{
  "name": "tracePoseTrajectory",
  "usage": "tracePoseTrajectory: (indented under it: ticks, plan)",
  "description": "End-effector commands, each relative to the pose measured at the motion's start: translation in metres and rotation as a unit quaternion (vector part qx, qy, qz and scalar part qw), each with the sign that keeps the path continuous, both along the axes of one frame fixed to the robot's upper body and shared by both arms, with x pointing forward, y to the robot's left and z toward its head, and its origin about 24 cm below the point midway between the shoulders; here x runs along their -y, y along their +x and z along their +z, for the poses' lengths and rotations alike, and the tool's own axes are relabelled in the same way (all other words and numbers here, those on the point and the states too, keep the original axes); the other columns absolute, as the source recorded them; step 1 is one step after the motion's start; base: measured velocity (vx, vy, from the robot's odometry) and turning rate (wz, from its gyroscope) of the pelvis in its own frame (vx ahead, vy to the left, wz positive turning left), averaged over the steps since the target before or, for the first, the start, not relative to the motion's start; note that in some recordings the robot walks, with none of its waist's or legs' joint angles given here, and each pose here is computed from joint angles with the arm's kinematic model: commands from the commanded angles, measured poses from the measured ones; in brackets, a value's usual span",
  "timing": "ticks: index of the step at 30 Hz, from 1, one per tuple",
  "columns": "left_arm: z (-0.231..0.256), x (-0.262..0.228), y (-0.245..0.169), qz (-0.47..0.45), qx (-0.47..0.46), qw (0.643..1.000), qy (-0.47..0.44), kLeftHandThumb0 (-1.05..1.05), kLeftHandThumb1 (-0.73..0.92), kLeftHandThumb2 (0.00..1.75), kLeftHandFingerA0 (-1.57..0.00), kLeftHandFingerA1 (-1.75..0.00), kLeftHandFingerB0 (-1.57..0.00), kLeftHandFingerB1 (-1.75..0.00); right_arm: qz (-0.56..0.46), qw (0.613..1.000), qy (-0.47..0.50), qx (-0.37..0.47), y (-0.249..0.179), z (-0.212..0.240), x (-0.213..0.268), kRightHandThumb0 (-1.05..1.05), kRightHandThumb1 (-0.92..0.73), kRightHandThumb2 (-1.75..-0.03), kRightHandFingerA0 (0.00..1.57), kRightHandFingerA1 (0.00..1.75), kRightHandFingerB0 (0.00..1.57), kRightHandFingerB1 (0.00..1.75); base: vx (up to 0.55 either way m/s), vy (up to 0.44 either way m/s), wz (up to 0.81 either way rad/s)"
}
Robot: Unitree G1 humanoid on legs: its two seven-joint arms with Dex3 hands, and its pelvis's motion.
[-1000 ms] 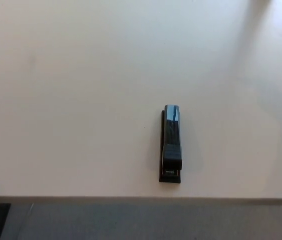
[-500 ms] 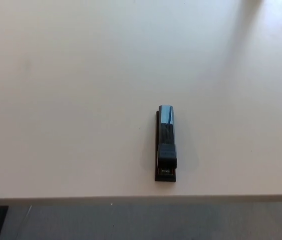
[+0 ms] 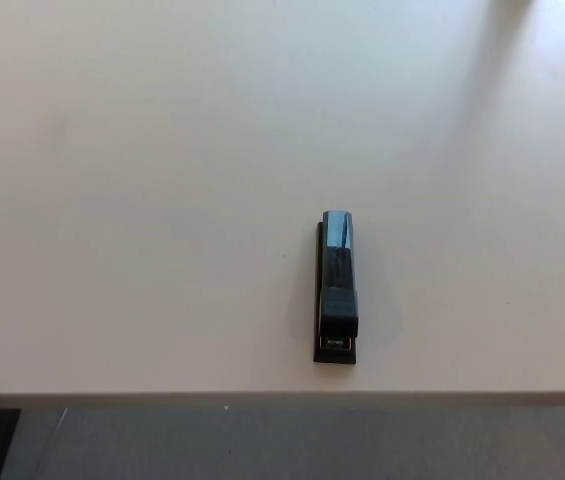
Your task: The robot uses its right hand to press on the stapler that is in the middle of the desk
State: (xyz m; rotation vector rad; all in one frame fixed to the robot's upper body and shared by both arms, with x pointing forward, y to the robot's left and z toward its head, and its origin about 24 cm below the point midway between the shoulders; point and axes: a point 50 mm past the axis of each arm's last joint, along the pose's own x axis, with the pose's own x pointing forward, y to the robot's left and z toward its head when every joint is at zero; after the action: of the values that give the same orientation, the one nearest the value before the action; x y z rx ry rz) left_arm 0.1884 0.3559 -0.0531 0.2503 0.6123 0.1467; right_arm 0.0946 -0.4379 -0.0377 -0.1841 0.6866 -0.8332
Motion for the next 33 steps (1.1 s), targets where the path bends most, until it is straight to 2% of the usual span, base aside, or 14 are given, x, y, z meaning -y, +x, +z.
tracePoseTrajectory:
  ticks: [1, 2, 4, 6, 9, 10, 11, 12, 13, 15, 17, 20, 24, 33]
  plan:
    - [0.002, -0.007, -0.003, 0.014, -0.009, 1.000, 0.001, -0.39, 0.92, 0.93, -0.05, -0.36, -0.04, -0.31, 0.046, 0.988, 0.004, -0.145, -0.004, -0.029, -0.024, -0.10, -0.77, -0.62, 0.92, 1.05, 0.60, 0.47, 0.00, 0.000, 0.00]
    - [0.002, -0.007, -0.003, 0.016, -0.009, 1.000, 0.000, -0.37, 0.92, 1.00, 0.00, -0.37, -0.03, -0.33, 0.065, 0.985, 0.016, -0.156, 0.000, -0.033, -0.029, -0.05, -0.74, -0.62, 0.91, 0.88, 0.62, 0.49, 0.00, 0.000, 0.00]
    - [0.003, -0.007, -0.004, 0.007, -0.006, 1.000, 0.004, -0.39, 0.92, 0.94, -0.04, -0.36, -0.03, -0.32, 0.107, 0.976, 0.025, -0.186, 0.007, -0.039, -0.038, -0.16, -0.78, -0.63, 0.95, 0.66, 0.66, 0.50, 0.00, 0.000, 0.00]
    - [0.003, -0.007, -0.004, 0.004, -0.005, 1.000, 0.005, -0.34, 0.92, 0.90, -0.05, -0.33, -0.03, -0.28, 0.156, 0.964, 0.034, -0.212, 0.015, -0.043, -0.045, -0.21, -0.82, -0.65, 0.91, 0.60, 0.62, 0.46, 0.00, 0.000, 0.00]
    - [0.003, -0.007, -0.003, 0.005, -0.006, 1.000, 0.007, -0.38, 0.92, 0.94, -0.04, -0.36, -0.04, -0.31, 0.250, 0.930, 0.124, -0.238, 0.037, -0.049, -0.065, -0.44, -0.83, -0.65, 0.59, 0.44, 0.29, 0.30, 0.00, 0.000, 0.00]
    - [0.002, -0.007, -0.002, 0.010, -0.006, 1.000, 0.004, -0.38, 0.92, 0.99, 0.00, -0.37, -0.04, -0.34, 0.264, 0.925, 0.156, -0.222, 0.048, -0.052, -0.077, -0.57, -0.68, -0.86, 0.34, 0.48, 0.09, 0.37, 0.00, 0.000, 0.00]
    - [0.003, -0.006, -0.002, 0.010, -0.006, 1.000, 0.004, -0.37, 0.92, 0.99, 0.00, -0.37, -0.04, -0.33, 0.283, 0.919, 0.162, -0.223, 0.053, -0.053, -0.082, -0.54, -0.81, -0.66, 0.31, 0.36, 0.11, 0.20, 0.00, 0.000, 0.00]
    - [0.003, -0.006, -0.001, 0.010, -0.006, 1.000, 0.005, -0.37, 0.92, 0.99, 0.00, -0.37, -0.04, -0.33, 0.290, 0.916, 0.163, -0.225, 0.055, -0.053, -0.083, -0.54, -0.81, -0.66, 0.31, 0.36, 0.11, 0.20, 0.00, 0.000, 0.00]
    - [0.003, -0.007, -0.002, 0.010, -0.007, 1.000, 0.004, -0.37, 0.92, 0.99, -0.01, -0.38, -0.03, -0.34, 0.311, 0.907, 0.195, -0.206, 0.066, -0.056, -0.098, -0.88, -0.78, -1.07, 0.07, 0.24, 0.06, 0.11, 0.00, 0.000, 0.00]
    - [0.002, -0.007, -0.002, 0.012, -0.010, 1.000, 0.006, -0.38, 0.92, 0.93, -0.04, -0.36, -0.04, -0.32, 0.320, 0.907, 0.204, -0.183, 0.075, -0.057, -0.107, -0.90, -0.82, -1.14, 0.00, 0.12, 0.00, 0.08, 0.00, 0.000, 0.00]
    - [0.003, -0.009, -0.001, 0.017, -0.014, 1.000, 0.009, -0.37, 0.92, 1.02, -0.01, -0.38, -0.03, -0.36, 0.325, 0.910, 0.213, -0.144, 0.088, -0.057, -0.119, -0.99, -0.86, -1.16, 0.00, 0.02, 0.00, 0.01, 0.00, 0.000, 0.00]
    - [0.002, -0.010, -0.001, 0.022, -0.020, 1.000, -0.002, -0.36, 0.92, 0.90, -0.07, -0.29, -0.04, -0.27, 0.305, 0.921, 0.227, -0.079, 0.097, -0.056, -0.127, -0.97, -0.85, -1.15, 0.00, 0.03, 0.00, 0.03, 0.00, 0.000, 0.00]
    - [-0.001, -0.007, 0.000, 0.015, -0.037, 0.999, -0.006, -0.48, 0.92, 0.96, -0.02, -0.30, -0.02, -0.27, 0.317, 0.920, 0.226, -0.035, 0.099, -0.059, -0.141, -1.02, -0.88, -1.18, 0.00, 0.03, 0.00, 0.00, 0.00, 0.000, 0.00]
    - [0.002, -0.010, 0.003, 0.014, -0.051, 0.999, -0.009, -0.48, 0.92, 0.96, -0.03, -0.29, -0.05, -0.28, 0.303, 0.924, 0.234, 0.000, 0.097, -0.062, -0.149, -1.01, -0.89, -1.18, 0.00, 0.02, 0.00, 0.00, 0.00, 0.000, 0.00]
